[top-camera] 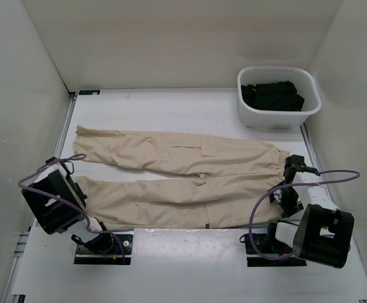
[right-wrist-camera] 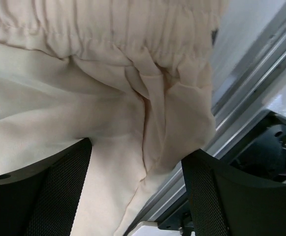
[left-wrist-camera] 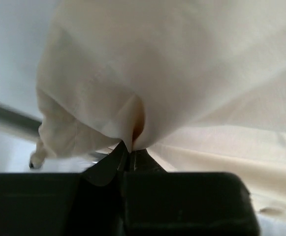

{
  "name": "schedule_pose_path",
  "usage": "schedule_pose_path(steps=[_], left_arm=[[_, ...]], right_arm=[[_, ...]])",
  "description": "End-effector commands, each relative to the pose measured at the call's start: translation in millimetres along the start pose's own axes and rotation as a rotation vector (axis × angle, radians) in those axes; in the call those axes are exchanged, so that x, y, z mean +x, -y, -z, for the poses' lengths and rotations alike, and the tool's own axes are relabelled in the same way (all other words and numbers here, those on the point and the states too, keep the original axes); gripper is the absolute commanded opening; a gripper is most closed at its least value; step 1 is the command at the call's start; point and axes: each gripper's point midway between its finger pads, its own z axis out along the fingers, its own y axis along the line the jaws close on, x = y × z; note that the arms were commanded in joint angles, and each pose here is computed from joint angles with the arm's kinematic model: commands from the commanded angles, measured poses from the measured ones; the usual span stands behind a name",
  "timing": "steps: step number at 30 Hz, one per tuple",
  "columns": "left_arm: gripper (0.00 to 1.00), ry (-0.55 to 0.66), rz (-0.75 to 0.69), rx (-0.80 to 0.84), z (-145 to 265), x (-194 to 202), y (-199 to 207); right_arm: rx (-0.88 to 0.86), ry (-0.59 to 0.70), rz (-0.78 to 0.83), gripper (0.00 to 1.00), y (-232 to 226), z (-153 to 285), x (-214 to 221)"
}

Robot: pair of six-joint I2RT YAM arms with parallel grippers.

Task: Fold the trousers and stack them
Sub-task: Flatten the trousers out

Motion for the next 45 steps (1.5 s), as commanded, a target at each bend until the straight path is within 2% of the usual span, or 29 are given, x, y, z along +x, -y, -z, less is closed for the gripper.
schedule_pose_path(steps=[1, 2, 3, 4, 7, 10, 15, 19, 23, 25, 28, 31, 32, 33, 34, 37, 38, 39, 40, 41, 42, 45], left_arm=[[0.14, 0.165, 0.169, -0.193, -12, -42, -59], [0.14, 0.176, 0.190, -0.194, -9, -46, -64], [0.23, 0.187, 0.200, -0.172, -5, -48, -63], [0.35, 0.192, 0.201, -0.172, 1, -48, -64], [0.82, 0.262, 0.233, -0.190, 21, -61, -74], [0.99, 0.314, 0.313, -0.211, 39, -71, -97], [1.00, 0.276, 0.416, -0.173, 47, -56, -116], [1.00, 0.174, 0.414, -0.101, 28, -35, -101], [1.00, 0.127, 0.400, -0.027, 17, -28, -84], [1.00, 0.127, 0.400, -0.026, 17, -28, -84], [1.00, 0.153, 0.403, -0.022, 22, -33, -85], [1.00, 0.180, 0.406, -0.027, 31, -42, -90], [1.00, 0.184, 0.407, -0.028, 35, -42, -91], [1.00, 0.188, 0.406, -0.018, 38, -43, -90], [1.00, 0.204, 0.408, -0.021, 44, -49, -93], [1.00, 0.239, 0.408, -0.003, 61, -56, -93], [1.00, 0.262, 0.409, 0.002, 67, -60, -94], [1.00, 0.250, 0.390, 0.006, 70, -58, -89], [1.00, 0.269, 0.379, 0.004, 77, -64, -89], [1.00, 0.296, 0.368, 0.001, 85, -69, -88], [1.00, 0.307, 0.333, 0.016, 91, -74, -79], [1.00, 0.395, 0.256, 0.066, 119, -103, -61]], right_arm=[[-0.071, 0.000, -0.045, 0.78, -20, -7, -1], [-0.079, -0.007, -0.036, 0.79, -22, -6, 1], [-0.088, 0.001, -0.038, 0.80, -23, -5, 0], [-0.091, 0.002, -0.030, 0.80, -22, -3, 2], [-0.063, 0.014, -0.004, 0.82, -12, 5, 1], [-0.065, 0.063, 0.011, 0.83, -4, 18, -6], [-0.062, 0.092, 0.015, 0.84, 7, 26, -5], [-0.047, 0.093, -0.001, 0.85, 6, 20, -8], [-0.098, 0.068, -0.013, 0.85, -17, 12, -12], [-0.197, 0.065, -0.023, 0.85, -40, 11, -15], [-0.204, 0.052, -0.021, 0.82, -45, 5, -14], [-0.160, 0.027, -0.023, 0.55, -38, -1, -8], [-0.116, 0.012, -0.069, 0.24, -30, -4, -6], [-0.068, -0.003, -0.117, 0.08, -20, -5, -4], [0.016, -0.042, -0.153, 0.00, 2, -3, 7], [0.066, 0.011, -0.323, 0.00, 30, 8, 3], [0.069, 0.037, -0.374, 0.04, 36, 11, -1], [0.034, 0.123, -0.416, 0.16, 37, 23, -19], [0.026, 0.162, -0.426, 0.35, 37, 29, -28], [0.017, 0.184, -0.417, 0.69, 36, 34, -35], [0.020, 0.182, -0.399, 0.77, 34, 38, -39], [-0.031, 0.219, -0.321, 0.81, 14, 61, -69]])
